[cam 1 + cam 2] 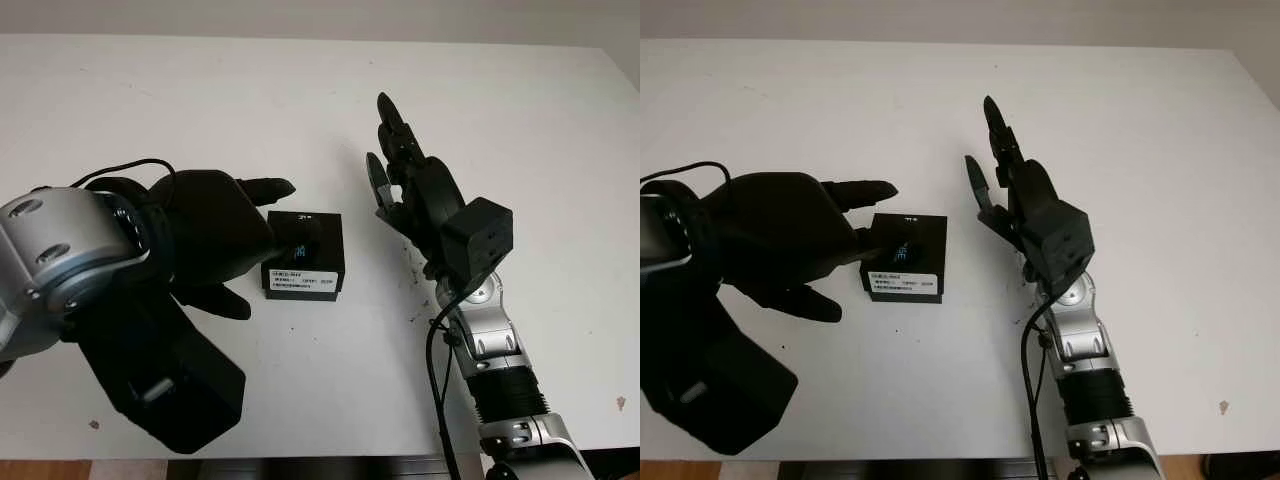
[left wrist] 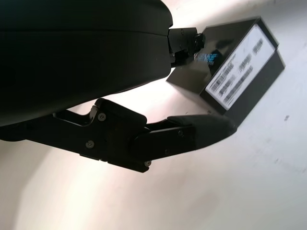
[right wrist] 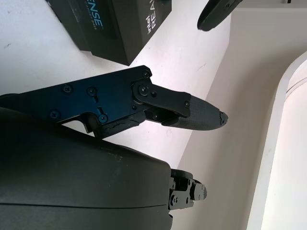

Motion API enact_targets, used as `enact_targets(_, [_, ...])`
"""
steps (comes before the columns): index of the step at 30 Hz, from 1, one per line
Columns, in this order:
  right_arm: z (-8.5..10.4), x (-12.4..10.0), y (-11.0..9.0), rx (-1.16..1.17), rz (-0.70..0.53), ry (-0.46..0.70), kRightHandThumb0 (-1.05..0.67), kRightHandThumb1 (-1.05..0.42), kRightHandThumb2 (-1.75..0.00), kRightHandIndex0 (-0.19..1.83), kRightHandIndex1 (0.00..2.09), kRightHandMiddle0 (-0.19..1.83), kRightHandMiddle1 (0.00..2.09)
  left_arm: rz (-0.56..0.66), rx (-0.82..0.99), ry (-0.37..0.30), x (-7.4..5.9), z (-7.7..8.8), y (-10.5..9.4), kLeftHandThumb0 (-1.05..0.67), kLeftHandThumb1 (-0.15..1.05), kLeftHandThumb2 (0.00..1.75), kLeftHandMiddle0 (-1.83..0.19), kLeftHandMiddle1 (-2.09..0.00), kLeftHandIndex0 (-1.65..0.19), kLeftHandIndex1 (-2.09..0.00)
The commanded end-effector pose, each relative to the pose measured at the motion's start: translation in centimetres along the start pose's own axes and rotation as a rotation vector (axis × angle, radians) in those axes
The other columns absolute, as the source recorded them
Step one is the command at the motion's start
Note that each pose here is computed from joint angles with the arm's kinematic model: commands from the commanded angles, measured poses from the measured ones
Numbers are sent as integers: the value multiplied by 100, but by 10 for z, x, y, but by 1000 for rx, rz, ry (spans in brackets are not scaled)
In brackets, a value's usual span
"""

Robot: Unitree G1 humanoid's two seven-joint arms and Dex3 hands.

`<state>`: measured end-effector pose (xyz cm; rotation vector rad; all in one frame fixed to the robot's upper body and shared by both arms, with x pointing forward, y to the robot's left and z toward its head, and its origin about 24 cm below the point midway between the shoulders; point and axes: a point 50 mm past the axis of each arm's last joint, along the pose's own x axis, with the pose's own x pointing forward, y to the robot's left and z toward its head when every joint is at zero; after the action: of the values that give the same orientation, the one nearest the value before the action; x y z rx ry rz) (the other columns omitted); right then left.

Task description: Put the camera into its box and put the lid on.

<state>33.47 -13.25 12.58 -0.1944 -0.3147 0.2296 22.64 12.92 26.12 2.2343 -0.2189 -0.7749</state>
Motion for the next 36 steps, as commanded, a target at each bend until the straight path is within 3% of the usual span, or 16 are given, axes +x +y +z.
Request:
enact_targets(1, [0,0,-2,-1,-7,-7,-61,-105,-63,-6,5,-4,5,15,36,27,-8,-1,4,-74,105,67,18,-2,10,-6])
enact_targets(7, [0,0,-2,0,-10,-9,-62,-105,-63,-6,5,-4,5,87,-29,21,-22,-5,8,-77,105,71,15,-5,5,-8])
enact_targets(13, [-1,0,-1,-4,-10,-12,-62,-105,-63,-5,6,-3,6,432,-579,-111,-28,-14,-7,-78,105,72,19,-2,18,0])
enact_targets(15, [-2,0,-2,-1,-11,-12,-62,-105,-63,-5,5,-3,6,498,-720,-151,-27,-16,-14,-79,105,73,19,0,19,0])
enact_targets(22, [-2,-3,-4,7,-10,-14,-62,-105,-63,-6,5,-4,5,642,-1282,-313,-6,-14,-51,-82,105,67,19,0,19,0])
enact_targets(26, [-3,-4,-6,8,-20,-10,-62,-105,-62,-5,6,-3,6,678,-1340,-315,7,-11,-63,-85,105,72,19,0,19,0])
enact_targets(31, [-3,-5,-8,6,-24,-13,-63,-105,-62,-5,6,-3,6,660,-1314,-265,20,-4,-75,-84,105,76,19,0,19,0])
enact_targets(36, [-2,-5,-11,11,-27,-18,-63,-105,-63,-5,6,-3,5,617,-1498,-345,31,0,-84,-85,105,75,19,0,19,0])
